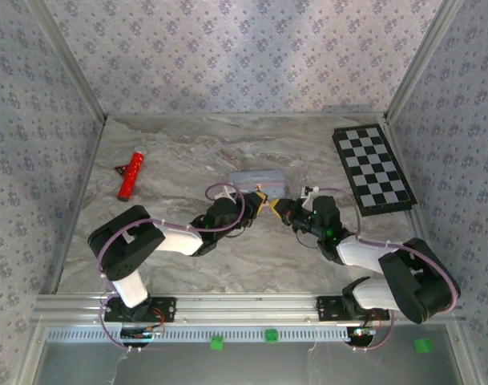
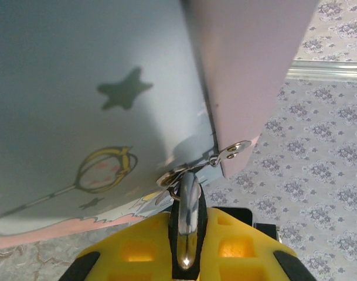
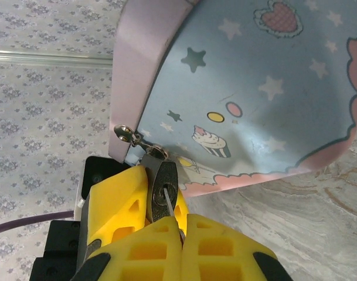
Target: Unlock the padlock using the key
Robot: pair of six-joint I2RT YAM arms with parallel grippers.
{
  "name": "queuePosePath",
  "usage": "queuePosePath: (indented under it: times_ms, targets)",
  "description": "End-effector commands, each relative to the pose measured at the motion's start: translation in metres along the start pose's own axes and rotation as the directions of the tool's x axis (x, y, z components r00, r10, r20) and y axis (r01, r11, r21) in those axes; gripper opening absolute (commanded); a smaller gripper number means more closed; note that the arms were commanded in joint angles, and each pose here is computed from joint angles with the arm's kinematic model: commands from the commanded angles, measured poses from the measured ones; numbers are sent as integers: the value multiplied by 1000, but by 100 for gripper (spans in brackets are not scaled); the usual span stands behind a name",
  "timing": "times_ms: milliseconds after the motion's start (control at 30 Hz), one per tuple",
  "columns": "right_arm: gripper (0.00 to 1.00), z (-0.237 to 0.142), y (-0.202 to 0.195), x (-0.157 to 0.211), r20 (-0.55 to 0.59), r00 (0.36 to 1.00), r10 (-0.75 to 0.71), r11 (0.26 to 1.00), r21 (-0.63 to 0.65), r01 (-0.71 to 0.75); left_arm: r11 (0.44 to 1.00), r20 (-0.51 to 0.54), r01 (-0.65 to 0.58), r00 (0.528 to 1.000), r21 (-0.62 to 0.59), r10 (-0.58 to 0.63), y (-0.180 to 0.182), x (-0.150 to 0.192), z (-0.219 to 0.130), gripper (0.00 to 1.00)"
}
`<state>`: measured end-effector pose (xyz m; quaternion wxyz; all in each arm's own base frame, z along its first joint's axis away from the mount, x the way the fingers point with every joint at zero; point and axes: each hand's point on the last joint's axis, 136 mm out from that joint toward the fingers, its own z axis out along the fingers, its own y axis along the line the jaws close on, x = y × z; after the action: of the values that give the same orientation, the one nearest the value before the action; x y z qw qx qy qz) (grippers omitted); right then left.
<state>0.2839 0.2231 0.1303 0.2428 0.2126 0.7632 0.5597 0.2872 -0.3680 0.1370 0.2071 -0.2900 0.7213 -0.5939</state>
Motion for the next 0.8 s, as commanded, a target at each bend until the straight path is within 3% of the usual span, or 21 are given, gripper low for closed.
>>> queuePosePath:
  times_ms: [0,767]
  targets:
    - [0,3,17,-23,37,997,-65,997,-43,66,986,-324,-24,943,166,77,-52,84,-15,0]
    - [0,6,25,-42,2,998,-69,995,-71,69,988,-421,-105,896,113,143,-37,105,-12,0]
